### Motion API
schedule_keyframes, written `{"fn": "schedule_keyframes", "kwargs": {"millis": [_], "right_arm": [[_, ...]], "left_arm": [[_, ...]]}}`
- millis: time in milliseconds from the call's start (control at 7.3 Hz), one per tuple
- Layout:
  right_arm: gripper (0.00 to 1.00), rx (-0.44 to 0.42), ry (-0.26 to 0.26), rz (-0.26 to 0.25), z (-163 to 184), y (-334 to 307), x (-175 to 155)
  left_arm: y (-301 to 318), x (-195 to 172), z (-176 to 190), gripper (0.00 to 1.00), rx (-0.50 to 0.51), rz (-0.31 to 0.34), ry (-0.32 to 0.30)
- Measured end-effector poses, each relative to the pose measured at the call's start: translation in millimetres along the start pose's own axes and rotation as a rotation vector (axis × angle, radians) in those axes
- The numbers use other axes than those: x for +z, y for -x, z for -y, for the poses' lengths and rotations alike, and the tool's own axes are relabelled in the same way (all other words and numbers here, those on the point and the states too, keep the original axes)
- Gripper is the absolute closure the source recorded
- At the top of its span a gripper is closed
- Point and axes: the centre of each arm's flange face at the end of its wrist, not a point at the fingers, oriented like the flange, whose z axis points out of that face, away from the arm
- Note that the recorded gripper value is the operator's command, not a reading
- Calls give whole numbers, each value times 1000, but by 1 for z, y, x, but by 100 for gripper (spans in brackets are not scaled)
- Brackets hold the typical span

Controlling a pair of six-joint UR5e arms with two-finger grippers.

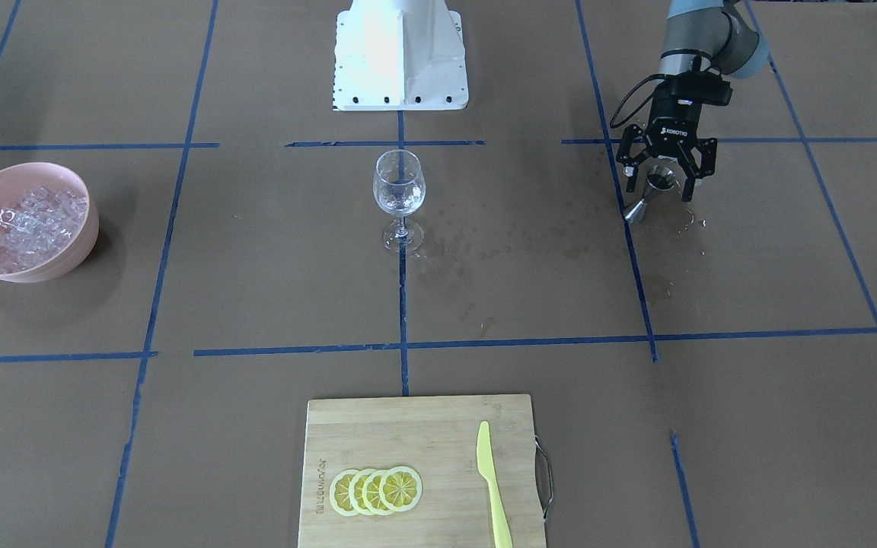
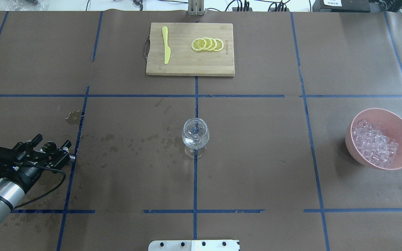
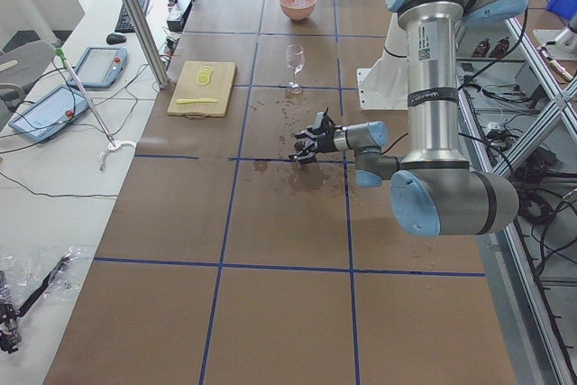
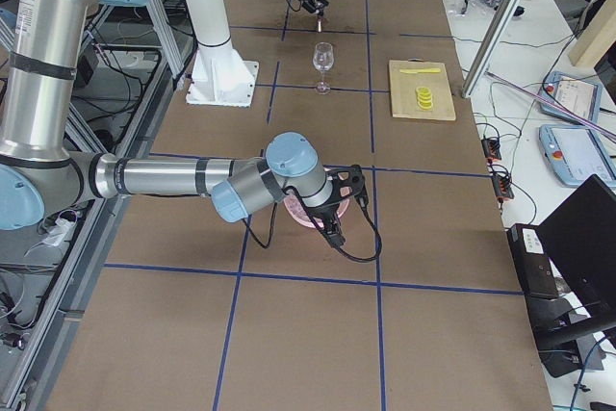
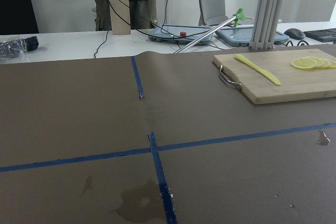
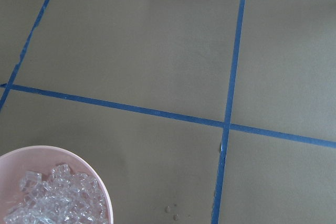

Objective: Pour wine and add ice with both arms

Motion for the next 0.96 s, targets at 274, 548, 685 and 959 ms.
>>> {"fn": "schedule_keyframes", "kwargs": {"millis": [274, 548, 685, 959], "right_arm": [[0, 0, 0, -1, 0, 0, 0], [0, 1, 0, -3, 0, -1, 0], [0, 0, 0, -3, 0, 0, 0], [0, 1, 1, -2, -1, -1, 1]], "left_arm": [[1, -2, -14, 2, -3, -3, 4], [6, -3, -30, 31, 0, 8, -14], [7, -3, -37, 40, 4, 15, -21], [6, -1, -46, 46, 14, 18, -21]]}}
